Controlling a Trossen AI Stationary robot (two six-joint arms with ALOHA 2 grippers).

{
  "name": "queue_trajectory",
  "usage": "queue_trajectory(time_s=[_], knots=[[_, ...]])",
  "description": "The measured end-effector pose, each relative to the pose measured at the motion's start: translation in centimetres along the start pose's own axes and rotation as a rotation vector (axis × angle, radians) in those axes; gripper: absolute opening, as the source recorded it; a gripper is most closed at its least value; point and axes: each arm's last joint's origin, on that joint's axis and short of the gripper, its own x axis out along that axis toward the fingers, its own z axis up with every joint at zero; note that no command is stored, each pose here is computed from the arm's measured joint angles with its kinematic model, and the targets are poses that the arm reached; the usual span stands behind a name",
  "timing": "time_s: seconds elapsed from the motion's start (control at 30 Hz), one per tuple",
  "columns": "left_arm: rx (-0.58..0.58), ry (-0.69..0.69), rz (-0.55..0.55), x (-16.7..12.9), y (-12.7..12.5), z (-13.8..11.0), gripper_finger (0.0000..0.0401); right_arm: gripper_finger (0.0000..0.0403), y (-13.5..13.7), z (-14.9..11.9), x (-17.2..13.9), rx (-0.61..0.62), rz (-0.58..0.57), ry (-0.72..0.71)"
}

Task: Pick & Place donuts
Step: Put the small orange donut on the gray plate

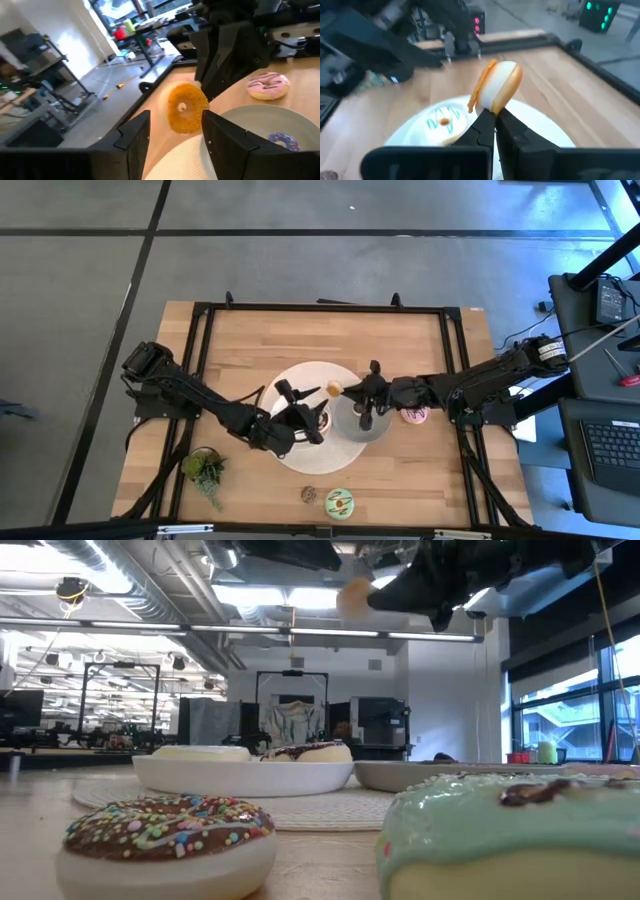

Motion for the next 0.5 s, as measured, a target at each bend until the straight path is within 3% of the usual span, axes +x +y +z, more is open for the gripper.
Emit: queue_trajectory(time_s=[0.2, 0.5], knots=[[0.026, -0.008, 0.043, -0.8, 0.1, 0.3, 0.0174, 0.0011, -1.6, -0.2, -1.1, 0.064, 0.058, 0.158], [0.028, 0.008, 0.012, -1.4, -0.1, -0.2, 0.0174, 0.0011, -4.1, -2.7, -3.2, 0.205, 0.137, 0.596]])
